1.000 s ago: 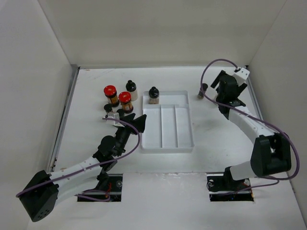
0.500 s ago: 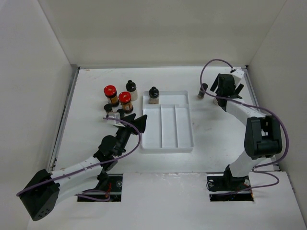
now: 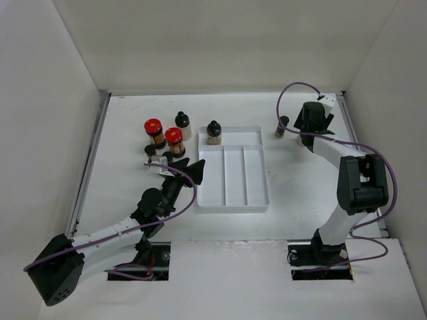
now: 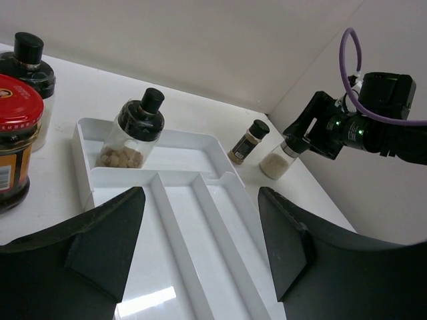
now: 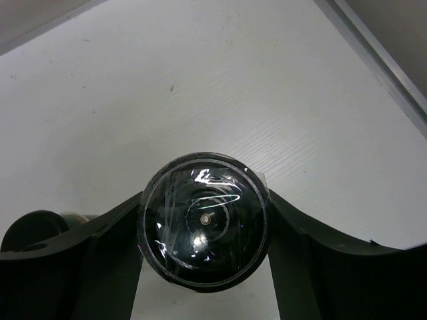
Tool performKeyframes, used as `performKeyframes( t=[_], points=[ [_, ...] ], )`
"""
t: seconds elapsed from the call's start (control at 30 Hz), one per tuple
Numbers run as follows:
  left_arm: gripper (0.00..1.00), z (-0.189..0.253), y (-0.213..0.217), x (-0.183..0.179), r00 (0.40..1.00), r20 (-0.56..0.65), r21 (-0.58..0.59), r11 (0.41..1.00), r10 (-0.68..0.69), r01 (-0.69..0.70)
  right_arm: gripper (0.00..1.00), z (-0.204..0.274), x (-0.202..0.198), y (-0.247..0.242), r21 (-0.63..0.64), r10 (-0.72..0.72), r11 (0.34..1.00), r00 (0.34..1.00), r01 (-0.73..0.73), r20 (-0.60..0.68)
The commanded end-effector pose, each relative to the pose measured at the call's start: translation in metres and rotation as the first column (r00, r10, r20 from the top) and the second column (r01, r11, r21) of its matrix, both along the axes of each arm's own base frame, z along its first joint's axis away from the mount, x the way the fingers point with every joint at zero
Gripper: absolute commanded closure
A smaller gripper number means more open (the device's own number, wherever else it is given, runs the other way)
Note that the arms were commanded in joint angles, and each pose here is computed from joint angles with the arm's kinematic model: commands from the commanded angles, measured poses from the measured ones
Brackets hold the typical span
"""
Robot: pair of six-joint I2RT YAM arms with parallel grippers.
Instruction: Organize the condiment bottles
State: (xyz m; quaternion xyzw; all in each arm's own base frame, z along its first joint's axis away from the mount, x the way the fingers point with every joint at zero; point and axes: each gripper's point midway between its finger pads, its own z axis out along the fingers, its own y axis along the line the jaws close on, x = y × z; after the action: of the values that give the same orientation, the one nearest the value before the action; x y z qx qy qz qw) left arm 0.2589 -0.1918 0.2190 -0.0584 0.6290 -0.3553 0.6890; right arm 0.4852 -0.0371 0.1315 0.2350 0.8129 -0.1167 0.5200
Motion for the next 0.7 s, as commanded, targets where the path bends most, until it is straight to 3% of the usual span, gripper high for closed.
performKeyframes(
  t=[0.0,0.23,0.4,0.67],
  points=[
    [0.33,0.024,-0.001,0.000,0.998,0.055,-0.065,0.998,-0.009,0.013,0.36,0.074,-0.003,-0.011,-0.028,-0.047,0.998,0.975,0.054,0.218],
    [0.33,0.024,-0.001,0.000,0.998,0.057,-0.067,0.998,-0.011,0.015,0.39,0.158,-0.032,0.030,-0.036,0.049,0.999,0.924,-0.038,0.378],
    [0.33,0.024,-0.001,0.000,0.998,0.057,-0.067,0.998,-0.009,0.013,0.40,0.210,-0.042,0.107,-0.045,0.211,0.975,0.857,-0.216,0.470],
    [0.32,0.024,-0.001,-0.001,0.998,0.060,-0.063,0.998,-0.011,0.015,0.38,0.199,-0.015,0.249,-0.034,0.449,0.868,0.755,-0.495,0.477]
  ],
)
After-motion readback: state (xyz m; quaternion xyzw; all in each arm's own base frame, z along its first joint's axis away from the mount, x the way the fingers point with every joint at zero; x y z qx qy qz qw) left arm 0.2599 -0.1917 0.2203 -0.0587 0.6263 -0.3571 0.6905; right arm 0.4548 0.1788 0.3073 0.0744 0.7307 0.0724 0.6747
